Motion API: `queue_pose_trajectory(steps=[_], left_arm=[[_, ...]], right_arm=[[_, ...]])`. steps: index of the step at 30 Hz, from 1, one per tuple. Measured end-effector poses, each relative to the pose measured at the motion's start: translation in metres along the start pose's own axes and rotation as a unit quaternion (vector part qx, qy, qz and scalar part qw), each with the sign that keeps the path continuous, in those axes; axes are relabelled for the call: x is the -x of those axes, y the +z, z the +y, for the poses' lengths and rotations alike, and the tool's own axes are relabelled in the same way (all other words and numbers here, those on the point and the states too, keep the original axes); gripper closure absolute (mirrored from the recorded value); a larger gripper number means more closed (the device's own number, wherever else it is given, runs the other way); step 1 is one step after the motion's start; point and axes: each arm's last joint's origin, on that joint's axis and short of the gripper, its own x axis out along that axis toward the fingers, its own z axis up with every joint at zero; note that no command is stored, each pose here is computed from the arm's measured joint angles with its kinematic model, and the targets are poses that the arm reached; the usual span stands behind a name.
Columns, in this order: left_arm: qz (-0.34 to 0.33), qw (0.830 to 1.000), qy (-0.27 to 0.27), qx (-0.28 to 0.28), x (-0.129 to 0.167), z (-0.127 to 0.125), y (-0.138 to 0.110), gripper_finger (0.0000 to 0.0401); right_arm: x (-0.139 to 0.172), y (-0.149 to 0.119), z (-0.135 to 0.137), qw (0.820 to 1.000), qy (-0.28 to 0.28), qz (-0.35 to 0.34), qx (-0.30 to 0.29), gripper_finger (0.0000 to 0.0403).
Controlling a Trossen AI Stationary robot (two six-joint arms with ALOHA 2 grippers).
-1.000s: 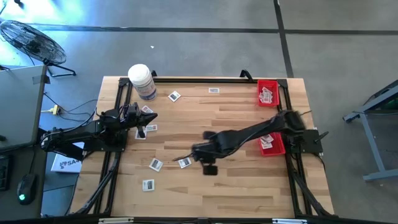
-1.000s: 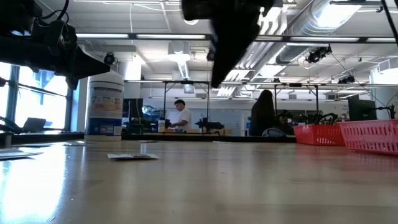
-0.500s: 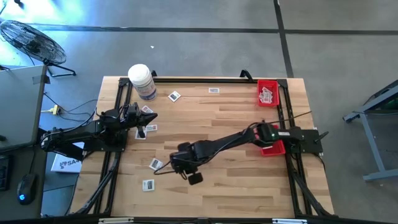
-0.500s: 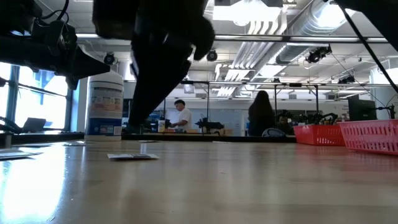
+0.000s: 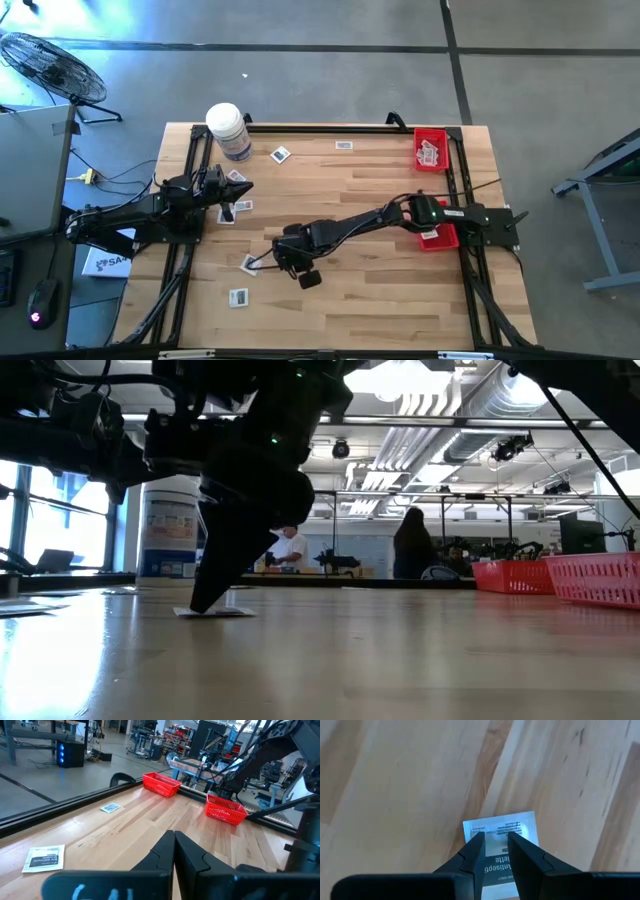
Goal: Pick & Place First Aid Supplies
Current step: Put the towelette pack into the bottom basket
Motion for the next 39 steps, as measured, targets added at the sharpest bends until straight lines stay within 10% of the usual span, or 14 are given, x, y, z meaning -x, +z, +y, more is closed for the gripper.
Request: queue_pose_trajectory(steps=[16,29,39], left_arm=[[0.000,1.000,0.000,0.000,0.000,0.000,0.000,0.0400],[0.000,1.000,0.000,0.000,0.000,0.000,0.000,0.0400],[0.000,1.000,0.000,0.000,0.000,0.000,0.000,0.0400]], right_arm=[[0.014,-0.020,0.030,0.987,-0.007,0.158,0.028,0.0326],[0.017,-0.018,0.053,0.986,-0.011,0.157,0.063,0.0232],[0.025,-0.013,0.049,0.990,-0.019,0.133,0.050,0.0237]])
